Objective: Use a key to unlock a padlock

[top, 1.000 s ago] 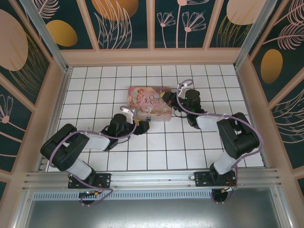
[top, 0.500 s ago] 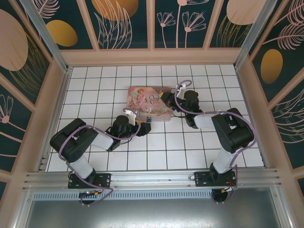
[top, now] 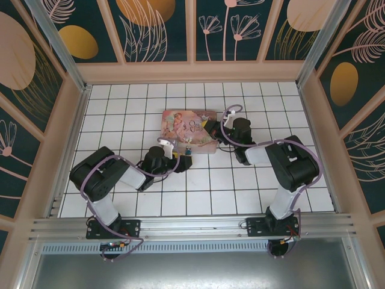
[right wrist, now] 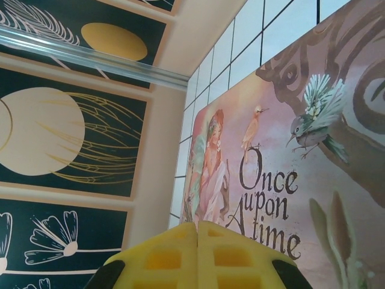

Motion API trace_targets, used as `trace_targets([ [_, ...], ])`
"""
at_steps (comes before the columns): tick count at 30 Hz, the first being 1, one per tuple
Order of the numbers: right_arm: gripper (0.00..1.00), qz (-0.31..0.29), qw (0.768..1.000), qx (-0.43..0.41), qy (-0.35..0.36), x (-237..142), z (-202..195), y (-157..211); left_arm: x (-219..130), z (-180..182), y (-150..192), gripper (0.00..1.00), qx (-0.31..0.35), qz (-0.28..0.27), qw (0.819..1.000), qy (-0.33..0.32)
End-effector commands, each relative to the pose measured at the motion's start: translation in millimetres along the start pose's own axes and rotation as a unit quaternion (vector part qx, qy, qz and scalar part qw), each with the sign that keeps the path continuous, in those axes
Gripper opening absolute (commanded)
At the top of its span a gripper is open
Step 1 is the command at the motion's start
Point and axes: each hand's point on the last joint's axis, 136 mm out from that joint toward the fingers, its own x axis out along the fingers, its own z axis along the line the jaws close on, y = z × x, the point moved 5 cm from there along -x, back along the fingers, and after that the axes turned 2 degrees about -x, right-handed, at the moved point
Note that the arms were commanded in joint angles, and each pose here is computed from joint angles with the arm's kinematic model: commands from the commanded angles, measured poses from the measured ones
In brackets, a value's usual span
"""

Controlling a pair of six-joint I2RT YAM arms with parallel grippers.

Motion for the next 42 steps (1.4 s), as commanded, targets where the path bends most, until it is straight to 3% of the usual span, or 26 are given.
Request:
trace_targets([
  [1,0.0,-0.009,1.0,0.001,-0.008,-1.8,-3.5,-1.5,5.7,-9.0,-9.3,0.72,0.019,-0.019,0.999,0.02],
  [34,0.0,-0.007,1.0,0.01,0.011,-0.3,-17.0,6.7,38.4,-17.0,-21.7,0.72,0.02,-0.037,0.998,0.039],
  [42,0.0,-0.003,1.0,0.012,0.012,0.3,-19.3,8.7,33.7,-2.4,-26.4,0.73,0.025,-0.067,0.997,-0.023],
])
